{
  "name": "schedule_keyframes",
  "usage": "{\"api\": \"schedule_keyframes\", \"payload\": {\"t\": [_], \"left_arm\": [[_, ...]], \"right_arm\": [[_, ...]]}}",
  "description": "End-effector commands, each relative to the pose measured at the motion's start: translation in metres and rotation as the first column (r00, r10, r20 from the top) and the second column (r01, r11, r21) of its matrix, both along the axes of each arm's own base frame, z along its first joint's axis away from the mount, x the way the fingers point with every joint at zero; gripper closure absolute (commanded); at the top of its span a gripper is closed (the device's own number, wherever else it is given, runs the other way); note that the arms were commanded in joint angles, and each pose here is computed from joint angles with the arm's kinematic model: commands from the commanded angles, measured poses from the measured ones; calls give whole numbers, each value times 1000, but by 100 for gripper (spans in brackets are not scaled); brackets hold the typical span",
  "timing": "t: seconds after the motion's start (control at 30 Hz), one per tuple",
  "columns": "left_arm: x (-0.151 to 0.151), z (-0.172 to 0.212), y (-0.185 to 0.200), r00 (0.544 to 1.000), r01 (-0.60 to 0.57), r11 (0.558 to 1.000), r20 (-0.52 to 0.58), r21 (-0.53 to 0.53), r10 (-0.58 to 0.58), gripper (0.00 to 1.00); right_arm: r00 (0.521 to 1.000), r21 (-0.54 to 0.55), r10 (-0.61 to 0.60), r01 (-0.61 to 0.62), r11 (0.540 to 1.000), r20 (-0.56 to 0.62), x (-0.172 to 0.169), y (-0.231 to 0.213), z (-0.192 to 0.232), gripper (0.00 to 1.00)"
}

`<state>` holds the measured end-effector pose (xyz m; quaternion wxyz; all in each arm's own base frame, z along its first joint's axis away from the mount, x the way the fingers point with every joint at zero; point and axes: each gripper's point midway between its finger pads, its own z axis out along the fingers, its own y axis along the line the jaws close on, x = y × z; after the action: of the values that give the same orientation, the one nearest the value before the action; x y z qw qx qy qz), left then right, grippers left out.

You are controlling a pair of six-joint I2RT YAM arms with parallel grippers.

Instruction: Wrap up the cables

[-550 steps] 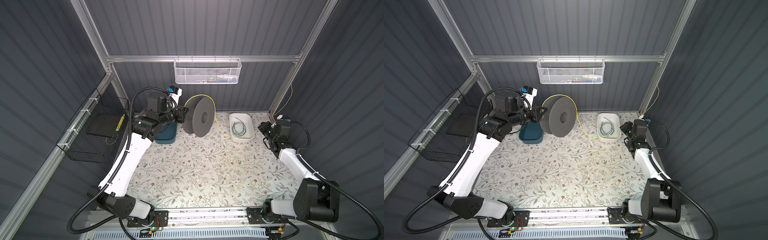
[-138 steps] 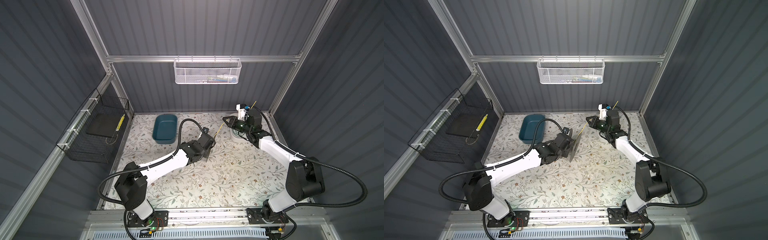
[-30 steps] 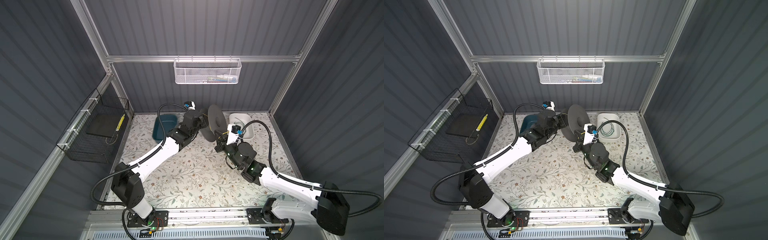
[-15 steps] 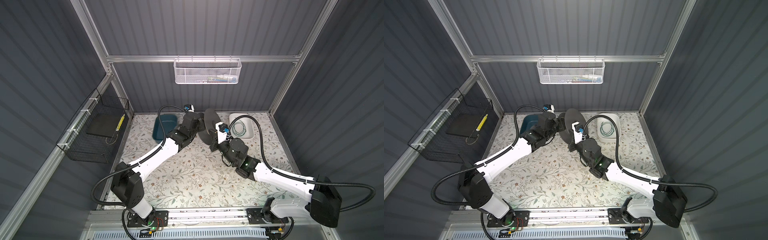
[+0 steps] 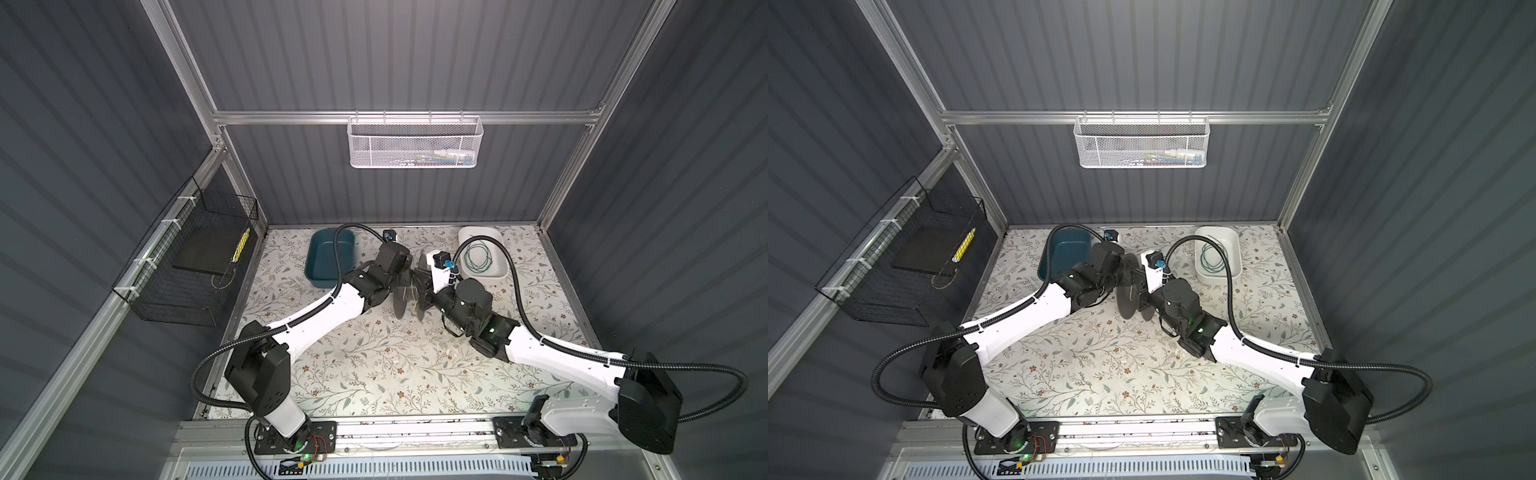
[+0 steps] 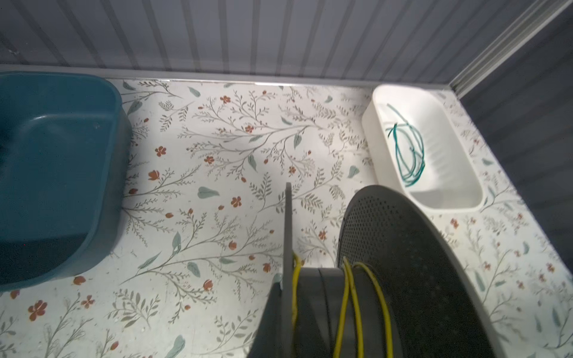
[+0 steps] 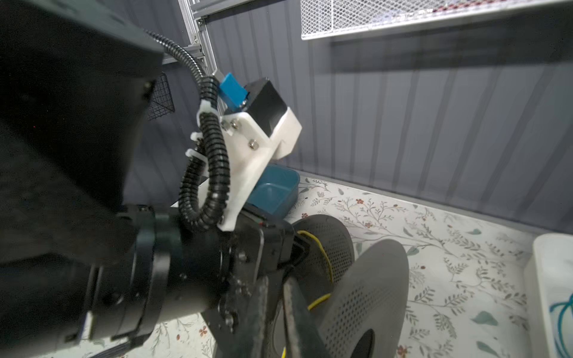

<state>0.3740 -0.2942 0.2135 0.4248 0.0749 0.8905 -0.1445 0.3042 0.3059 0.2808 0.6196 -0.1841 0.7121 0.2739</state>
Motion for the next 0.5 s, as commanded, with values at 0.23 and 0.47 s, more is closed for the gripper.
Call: {"api": "schedule_keyframes", "payload": {"t": [0.23,0.47], "left_arm": [[-14,13,-41,988,153,983,19,-99,-151,100],[-21,5,-36,987,159,985,0,-74,-159,100]], "right_arm": [[998,110,30,-24,994,-49,-10,-25,7,100],[996,229,-14,33,973,-86,12,-41,18,100]]}}
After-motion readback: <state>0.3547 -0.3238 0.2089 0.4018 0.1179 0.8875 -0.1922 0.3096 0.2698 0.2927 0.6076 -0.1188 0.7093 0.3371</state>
